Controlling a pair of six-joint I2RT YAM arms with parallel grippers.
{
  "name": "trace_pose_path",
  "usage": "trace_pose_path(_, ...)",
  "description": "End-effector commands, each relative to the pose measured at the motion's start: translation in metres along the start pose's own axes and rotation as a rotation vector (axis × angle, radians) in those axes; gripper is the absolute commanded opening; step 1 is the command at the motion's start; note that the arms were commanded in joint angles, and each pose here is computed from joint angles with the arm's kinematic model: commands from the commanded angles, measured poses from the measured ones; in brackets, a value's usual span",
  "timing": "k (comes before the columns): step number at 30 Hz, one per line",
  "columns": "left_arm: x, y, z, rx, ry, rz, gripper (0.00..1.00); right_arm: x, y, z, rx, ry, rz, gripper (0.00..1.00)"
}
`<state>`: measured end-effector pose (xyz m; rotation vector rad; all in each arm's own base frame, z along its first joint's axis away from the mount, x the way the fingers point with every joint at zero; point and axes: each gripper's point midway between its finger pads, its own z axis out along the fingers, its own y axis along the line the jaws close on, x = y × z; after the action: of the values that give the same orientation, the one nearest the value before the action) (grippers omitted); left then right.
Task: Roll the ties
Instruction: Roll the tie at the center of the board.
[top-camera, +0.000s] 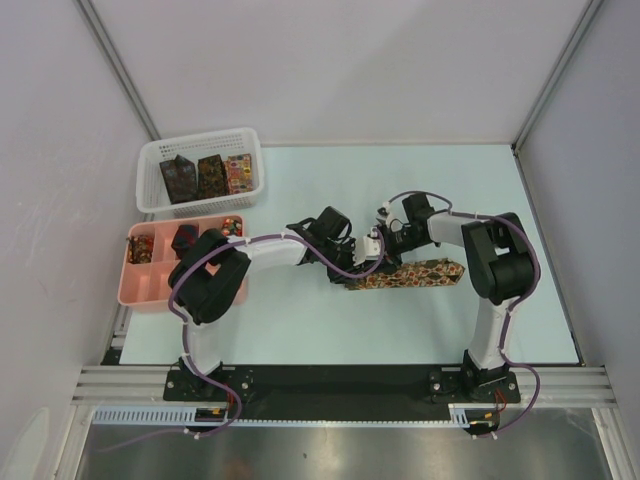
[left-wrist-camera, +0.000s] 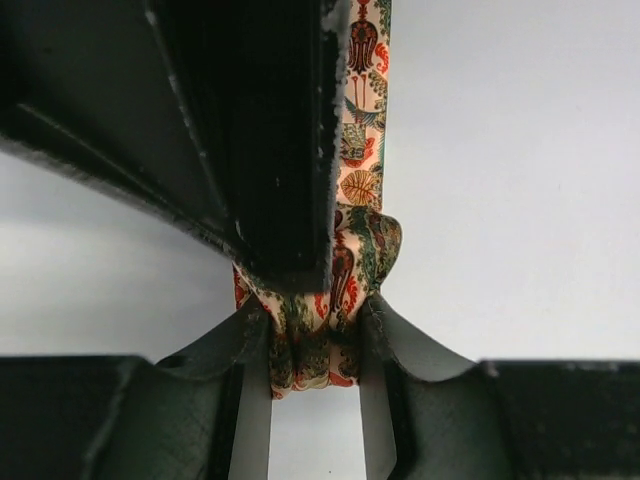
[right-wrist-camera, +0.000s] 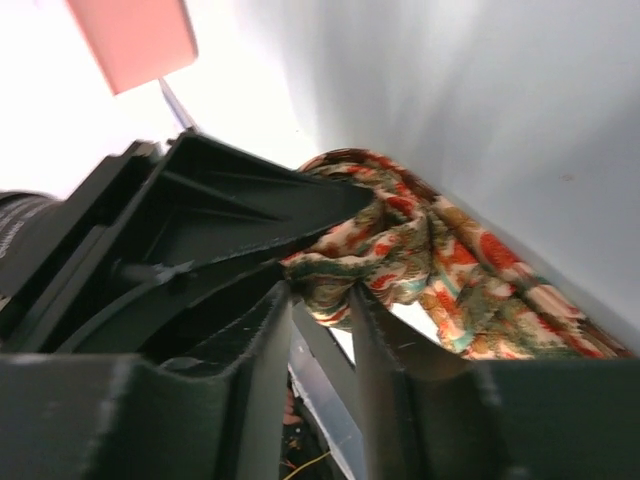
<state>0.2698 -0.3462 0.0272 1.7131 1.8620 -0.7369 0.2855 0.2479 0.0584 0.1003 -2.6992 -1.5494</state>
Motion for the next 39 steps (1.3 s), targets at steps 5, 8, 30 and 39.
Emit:
trace_pose_path(5,0.01,-0.005,-0.002,0.015,0.054,-0.015,0.39,0.0,-0.046,-0.003,0.155,-0.001,0.045,0.0)
trace_pose_path(8,0.004,-0.003,-0.005,0.008,0.037,-0.013,0.53,0.0,-0.053,-0.005,0.172,-0.006,0.056,0.0)
trace_pose_path(30,-0.047,-0.001,0.01,0.076,-0.196,-0.122,0.83,0.002,-0.096,0.001,0.3,-0.002,0.111,0.0)
trace_pose_path(39,-0.018,0.003,0.009,0.031,-0.031,-0.114,0.26,-0.003,-0.065,0.017,0.159,0.024,0.105,0.06)
